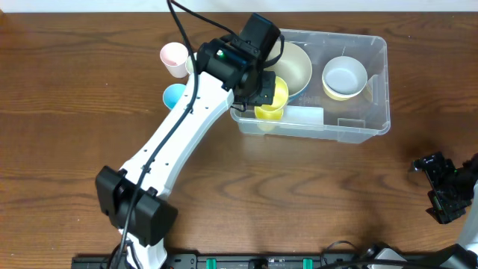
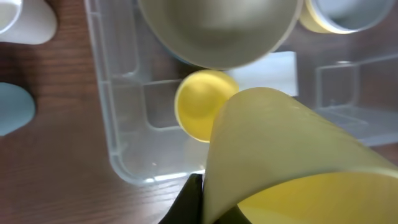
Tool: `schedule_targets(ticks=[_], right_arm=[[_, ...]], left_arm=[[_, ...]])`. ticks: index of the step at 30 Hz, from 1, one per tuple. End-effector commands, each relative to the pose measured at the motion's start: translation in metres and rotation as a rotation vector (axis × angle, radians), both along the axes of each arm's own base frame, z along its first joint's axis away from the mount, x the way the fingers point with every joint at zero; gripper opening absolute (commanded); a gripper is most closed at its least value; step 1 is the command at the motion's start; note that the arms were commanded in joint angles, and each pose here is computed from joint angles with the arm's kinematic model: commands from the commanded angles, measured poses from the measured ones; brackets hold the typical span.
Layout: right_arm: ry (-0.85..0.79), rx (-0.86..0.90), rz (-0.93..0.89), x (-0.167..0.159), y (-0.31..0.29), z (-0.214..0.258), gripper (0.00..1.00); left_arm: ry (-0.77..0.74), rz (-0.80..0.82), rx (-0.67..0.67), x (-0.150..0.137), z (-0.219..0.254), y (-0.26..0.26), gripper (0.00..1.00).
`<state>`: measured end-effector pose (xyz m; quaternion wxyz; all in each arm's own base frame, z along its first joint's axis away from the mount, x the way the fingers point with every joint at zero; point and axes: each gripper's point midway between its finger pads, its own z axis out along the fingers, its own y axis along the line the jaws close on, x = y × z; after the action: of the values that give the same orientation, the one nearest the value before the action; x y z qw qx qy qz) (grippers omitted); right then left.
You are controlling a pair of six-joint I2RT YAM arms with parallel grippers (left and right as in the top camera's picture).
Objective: Pack container
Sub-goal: 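Lower the yellow cup into the first yellow cup and release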
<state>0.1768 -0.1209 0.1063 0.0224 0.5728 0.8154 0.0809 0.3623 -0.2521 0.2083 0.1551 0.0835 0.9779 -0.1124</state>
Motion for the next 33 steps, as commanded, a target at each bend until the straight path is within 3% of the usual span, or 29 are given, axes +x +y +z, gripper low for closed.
schedule_targets(ticks=[1,12,33], right_arm=[[-0.014,-0.003,-0.022,0.0,-0.001,0.003,0.99],[-0.014,-0.003,-0.022,0.0,-0.001,0.003,0.99],[-0.014,-0.003,-0.022,0.0,-0.001,0.003,0.99]], left_arm=[[-0.004,0.016,0.085,0.009,-0.017,0.01,0.06],[0.05,0.024,0.143,0.023,-0.059,0.009,0.06],[0.1,0.031,0.163,0.014,-0.064,0.016,0.06]])
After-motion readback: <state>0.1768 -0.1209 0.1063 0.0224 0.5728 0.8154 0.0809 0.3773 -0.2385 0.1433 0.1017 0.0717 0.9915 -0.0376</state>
